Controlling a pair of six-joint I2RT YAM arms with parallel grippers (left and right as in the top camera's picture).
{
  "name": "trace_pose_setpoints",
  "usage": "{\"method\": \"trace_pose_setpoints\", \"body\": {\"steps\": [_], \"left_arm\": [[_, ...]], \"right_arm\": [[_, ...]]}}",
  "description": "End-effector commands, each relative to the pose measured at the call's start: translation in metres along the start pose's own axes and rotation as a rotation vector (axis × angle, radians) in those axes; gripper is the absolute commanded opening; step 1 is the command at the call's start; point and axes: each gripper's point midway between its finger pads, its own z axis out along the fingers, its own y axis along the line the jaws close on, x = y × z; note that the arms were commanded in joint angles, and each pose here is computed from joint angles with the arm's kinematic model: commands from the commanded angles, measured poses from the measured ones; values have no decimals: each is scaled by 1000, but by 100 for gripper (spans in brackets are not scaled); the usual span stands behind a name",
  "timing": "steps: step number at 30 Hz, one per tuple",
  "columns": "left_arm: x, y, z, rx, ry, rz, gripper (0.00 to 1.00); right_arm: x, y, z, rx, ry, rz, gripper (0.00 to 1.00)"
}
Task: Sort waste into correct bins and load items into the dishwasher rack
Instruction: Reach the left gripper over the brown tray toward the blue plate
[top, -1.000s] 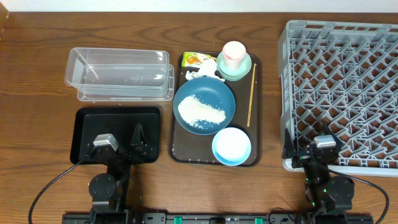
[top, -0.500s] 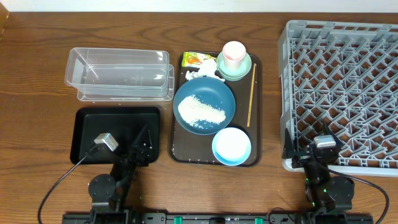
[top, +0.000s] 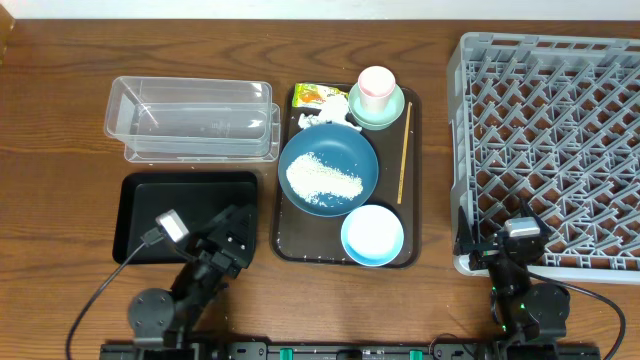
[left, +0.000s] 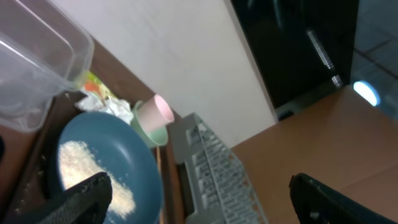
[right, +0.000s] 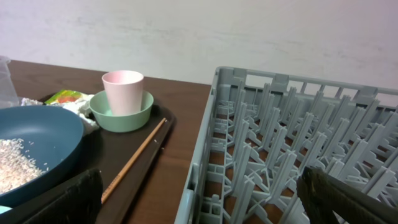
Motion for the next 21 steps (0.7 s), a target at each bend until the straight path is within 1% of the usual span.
{"method": "trace_pose_setpoints", "body": {"steps": [1, 2, 7, 9, 11, 13, 14, 16, 18, 19, 21], "left_arm": [[-13, -33, -4, -45, 57, 120, 93], [-16, -32, -3, -109, 92, 125, 93], [-30, -44, 6, -322, 304, 150, 93], [-36, -53, 10, -379, 399, 170, 93], [-41, -61, 15, -411, 451, 160, 93], [-46, -67, 24, -420, 471, 94, 93], [-45, -73, 32, -382, 491, 62, 93], [-41, -90, 49, -250, 536, 124, 93], [-32, -99, 60, -198, 573, 174, 93], [-27, -99, 65, -208, 591, 188, 93], [-13, -89, 73, -289, 627, 234, 93]], "right_arm": [[1, -5, 0, 23, 4, -12, 99], [1, -5, 0, 23, 3, -12, 99], [1, -5, 0, 23, 3, -12, 99], [1, -5, 0, 23, 3, -12, 99], [1, -5, 0, 23, 4, -12, 99], [1, -5, 0, 23, 4, -12, 99], [1, -5, 0, 23, 4, -12, 99], [1, -5, 0, 23, 4, -12, 99], [1, -5, 0, 23, 4, -12, 99], [1, -5, 0, 23, 4, -12, 99], [1, -5, 0, 23, 3, -12, 99]]}}
